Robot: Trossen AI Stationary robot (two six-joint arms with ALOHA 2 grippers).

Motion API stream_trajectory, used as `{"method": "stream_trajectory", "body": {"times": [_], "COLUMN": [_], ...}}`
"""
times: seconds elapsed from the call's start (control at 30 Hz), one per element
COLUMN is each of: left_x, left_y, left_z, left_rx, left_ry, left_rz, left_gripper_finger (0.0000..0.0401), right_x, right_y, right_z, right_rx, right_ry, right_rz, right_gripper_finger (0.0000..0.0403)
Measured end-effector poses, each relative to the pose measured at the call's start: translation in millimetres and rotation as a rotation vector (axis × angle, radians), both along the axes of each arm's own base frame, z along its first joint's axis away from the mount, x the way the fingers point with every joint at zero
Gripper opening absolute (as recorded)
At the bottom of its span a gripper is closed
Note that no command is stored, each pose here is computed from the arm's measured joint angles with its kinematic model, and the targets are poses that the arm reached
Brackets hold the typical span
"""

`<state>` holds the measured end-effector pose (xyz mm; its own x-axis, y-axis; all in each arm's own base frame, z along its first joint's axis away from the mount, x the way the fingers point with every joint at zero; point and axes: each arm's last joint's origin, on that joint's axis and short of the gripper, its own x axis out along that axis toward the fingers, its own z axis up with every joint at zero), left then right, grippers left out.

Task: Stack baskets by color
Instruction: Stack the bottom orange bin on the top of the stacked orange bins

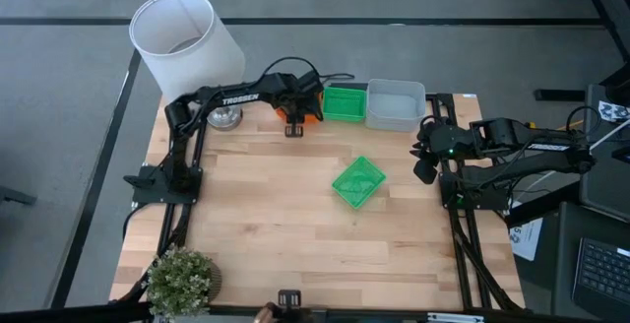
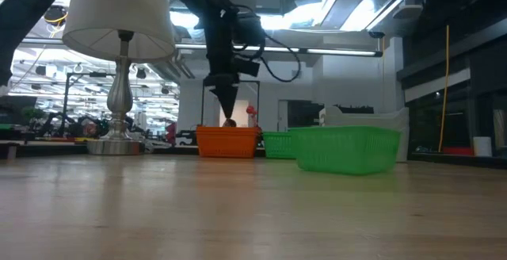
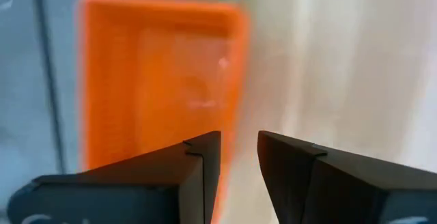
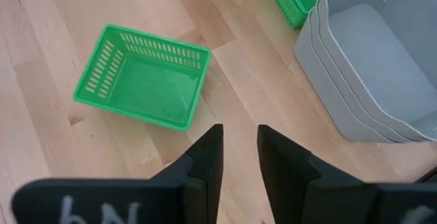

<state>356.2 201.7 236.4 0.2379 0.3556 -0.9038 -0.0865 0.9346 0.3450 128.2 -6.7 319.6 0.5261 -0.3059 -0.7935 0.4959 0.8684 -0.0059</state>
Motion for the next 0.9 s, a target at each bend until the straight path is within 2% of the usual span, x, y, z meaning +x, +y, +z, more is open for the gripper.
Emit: {"method": "stream_trajectory", "body": {"times": [0.17,0.27,0.5,0.67,0.9], "left_x": [9,12,11,12,3], "left_y": [-18,-19,5,17,30], "left_z": [-1,-5,-31,-29,-29], "left_rx": [-0.057,-0.074,-0.126,-0.091,-0.102], "left_ry": [-0.025,-0.027,-0.016,-0.074,-0.075], "left_rz": [-0.076,-0.089,-0.049,-0.029,0.005], "left_gripper_finger": [0.0089,0.009,0.0086,0.0086,0.0086], "right_x": [0,0,0,0,0], "right_y": [0,0,0,0,0], "right_z": [0,0,0,0,0], "right_rx": [0.001,0.005,0.015,0.021,0.021], "right_ry": [-0.001,-0.003,-0.008,-0.008,-0.008], "right_rz": [-0.001,-0.007,-0.017,-0.017,-0.017], "right_gripper_finger": [0.0092,0.0092,0.0092,0.0092,0.0092]}}
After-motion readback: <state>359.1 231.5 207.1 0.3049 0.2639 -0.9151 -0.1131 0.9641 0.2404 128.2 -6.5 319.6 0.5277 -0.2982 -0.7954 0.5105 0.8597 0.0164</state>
